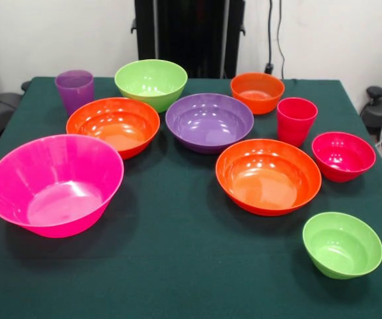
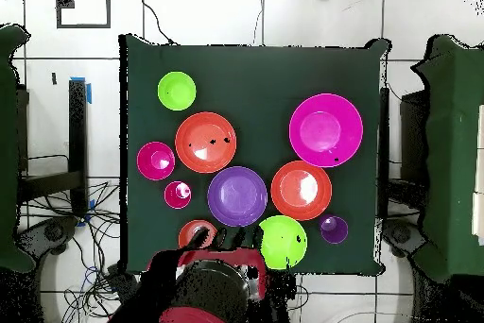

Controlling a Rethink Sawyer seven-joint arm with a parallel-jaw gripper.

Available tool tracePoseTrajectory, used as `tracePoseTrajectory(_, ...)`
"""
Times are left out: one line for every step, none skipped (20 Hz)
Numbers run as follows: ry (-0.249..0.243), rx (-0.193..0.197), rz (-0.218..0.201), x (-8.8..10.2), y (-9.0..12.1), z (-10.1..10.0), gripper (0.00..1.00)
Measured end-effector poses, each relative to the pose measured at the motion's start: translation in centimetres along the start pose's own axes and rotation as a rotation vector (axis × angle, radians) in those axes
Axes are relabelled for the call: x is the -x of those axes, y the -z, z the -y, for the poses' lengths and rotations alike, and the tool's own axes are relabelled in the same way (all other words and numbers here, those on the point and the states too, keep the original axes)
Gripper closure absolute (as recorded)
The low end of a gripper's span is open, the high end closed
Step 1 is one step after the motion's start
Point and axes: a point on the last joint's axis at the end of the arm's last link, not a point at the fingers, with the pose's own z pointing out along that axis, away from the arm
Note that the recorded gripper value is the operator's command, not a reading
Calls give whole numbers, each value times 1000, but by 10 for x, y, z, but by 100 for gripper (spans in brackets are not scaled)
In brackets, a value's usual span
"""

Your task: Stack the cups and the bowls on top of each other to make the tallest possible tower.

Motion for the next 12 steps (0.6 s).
tracePoseTrajectory(-16,20,-38,-3,3,1,0)
tracePoseTrajectory(-27,35,-70,-5,5,2,0)
tracePoseTrajectory(-38,51,-104,-7,8,2,0)
tracePoseTrajectory(-61,88,-185,-14,15,4,0)
tracePoseTrajectory(-82,125,-276,-22,24,5,0)
tracePoseTrajectory(-93,144,-326,-26,29,6,0)
tracePoseTrajectory(-101,157,-362,-30,33,6,0)
tracePoseTrajectory(-107,165,-386,-32,36,7,0)
tracePoseTrajectory(-112,172,-407,-34,38,8,0)
tracePoseTrajectory(-128,187,-455,-37,44,11,0)
tracePoseTrajectory(-134,190,-464,-38,46,12,0)
tracePoseTrajectory(-138,190,-468,-38,48,14,0)
